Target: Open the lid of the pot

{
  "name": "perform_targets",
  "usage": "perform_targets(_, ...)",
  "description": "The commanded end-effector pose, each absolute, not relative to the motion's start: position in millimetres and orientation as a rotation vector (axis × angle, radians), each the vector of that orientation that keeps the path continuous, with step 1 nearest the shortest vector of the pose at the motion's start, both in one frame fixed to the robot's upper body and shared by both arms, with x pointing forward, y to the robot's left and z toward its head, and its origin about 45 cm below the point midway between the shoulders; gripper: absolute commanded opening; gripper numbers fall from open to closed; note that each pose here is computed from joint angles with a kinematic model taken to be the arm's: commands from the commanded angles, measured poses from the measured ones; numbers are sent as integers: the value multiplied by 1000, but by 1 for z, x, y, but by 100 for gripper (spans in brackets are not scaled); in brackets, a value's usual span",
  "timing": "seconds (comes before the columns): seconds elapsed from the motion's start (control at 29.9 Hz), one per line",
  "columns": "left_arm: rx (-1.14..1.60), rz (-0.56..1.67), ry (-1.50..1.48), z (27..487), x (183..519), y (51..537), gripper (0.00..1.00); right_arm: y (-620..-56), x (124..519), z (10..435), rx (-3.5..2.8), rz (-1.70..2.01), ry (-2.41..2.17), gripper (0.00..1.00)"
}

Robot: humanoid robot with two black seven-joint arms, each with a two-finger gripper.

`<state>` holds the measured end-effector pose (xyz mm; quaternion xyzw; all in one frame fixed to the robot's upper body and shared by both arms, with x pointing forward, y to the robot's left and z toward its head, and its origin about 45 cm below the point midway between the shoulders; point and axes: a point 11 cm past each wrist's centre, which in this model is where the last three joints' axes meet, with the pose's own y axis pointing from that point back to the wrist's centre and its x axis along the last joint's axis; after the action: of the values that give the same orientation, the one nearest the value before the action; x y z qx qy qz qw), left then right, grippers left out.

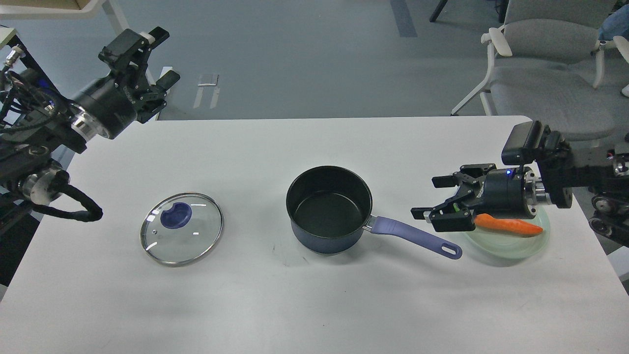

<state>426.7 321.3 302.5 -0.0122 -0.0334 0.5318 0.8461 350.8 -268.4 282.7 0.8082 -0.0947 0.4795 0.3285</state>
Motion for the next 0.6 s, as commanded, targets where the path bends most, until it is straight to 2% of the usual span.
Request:
perform_targets(0.0,-89,1140,13,298,433,311,99,-276,373,308,2309,1130,-666,98)
perform_targets(0.13,-131,1133,49,290,437,296,99,-283,398,310,2506,807,-1151,98)
perform_targets(0.3,-142,1153,76,277,441,288,99,-285,421,288,2574,416,-1575,99)
perform_targets(0.57,-46,1227,97,251,441,311,99,-295,429,244,2542,-63,-1930,99)
